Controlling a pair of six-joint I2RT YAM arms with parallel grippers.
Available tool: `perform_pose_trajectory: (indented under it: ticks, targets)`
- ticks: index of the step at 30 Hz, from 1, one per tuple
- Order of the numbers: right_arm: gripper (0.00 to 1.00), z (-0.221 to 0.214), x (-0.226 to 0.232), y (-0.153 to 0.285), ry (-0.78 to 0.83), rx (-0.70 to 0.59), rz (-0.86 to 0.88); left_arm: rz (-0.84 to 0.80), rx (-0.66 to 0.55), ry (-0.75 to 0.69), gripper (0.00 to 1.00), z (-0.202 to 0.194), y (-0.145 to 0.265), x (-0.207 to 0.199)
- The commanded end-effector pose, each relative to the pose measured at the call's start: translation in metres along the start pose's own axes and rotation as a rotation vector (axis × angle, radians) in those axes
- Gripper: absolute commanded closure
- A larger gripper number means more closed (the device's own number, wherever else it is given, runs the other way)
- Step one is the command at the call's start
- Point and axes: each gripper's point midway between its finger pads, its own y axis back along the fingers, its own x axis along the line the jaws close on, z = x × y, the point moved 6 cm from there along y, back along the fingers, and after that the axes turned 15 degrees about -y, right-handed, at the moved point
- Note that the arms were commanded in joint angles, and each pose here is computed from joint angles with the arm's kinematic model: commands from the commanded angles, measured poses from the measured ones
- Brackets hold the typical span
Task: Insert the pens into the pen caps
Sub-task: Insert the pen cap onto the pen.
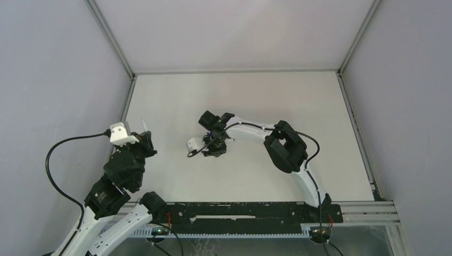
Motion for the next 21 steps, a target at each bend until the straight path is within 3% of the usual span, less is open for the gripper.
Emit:
perform_pose_trajectory:
  ticks: [1,8,12,17,21]
  targets:
    - [0.67,-0.005,-0.011,-0.010,0.000,0.032,-0.026,-0.008,0.013,0.001,1.00,-0.005,-0.005,-0.006]
    - [0.80,-0.006,-0.005,-0.009,-0.058,0.008,-0.001,-0.004,0.014,0.001,1.00,-0.006,-0.005,-0.005]
    - [0.89,0.000,0.001,0.006,-0.113,-0.070,-0.001,-0.002,0.015,-0.001,1.00,-0.006,-0.005,-0.005]
    - [1.00,0.016,0.023,0.049,-0.270,-0.342,-0.036,-0.078,-0.002,-0.008,1.00,-0.003,-0.006,-0.015]
    - [1.00,0.018,0.053,0.087,-0.434,-0.546,-0.069,-0.231,-0.021,-0.032,1.00,0.000,-0.005,-0.034]
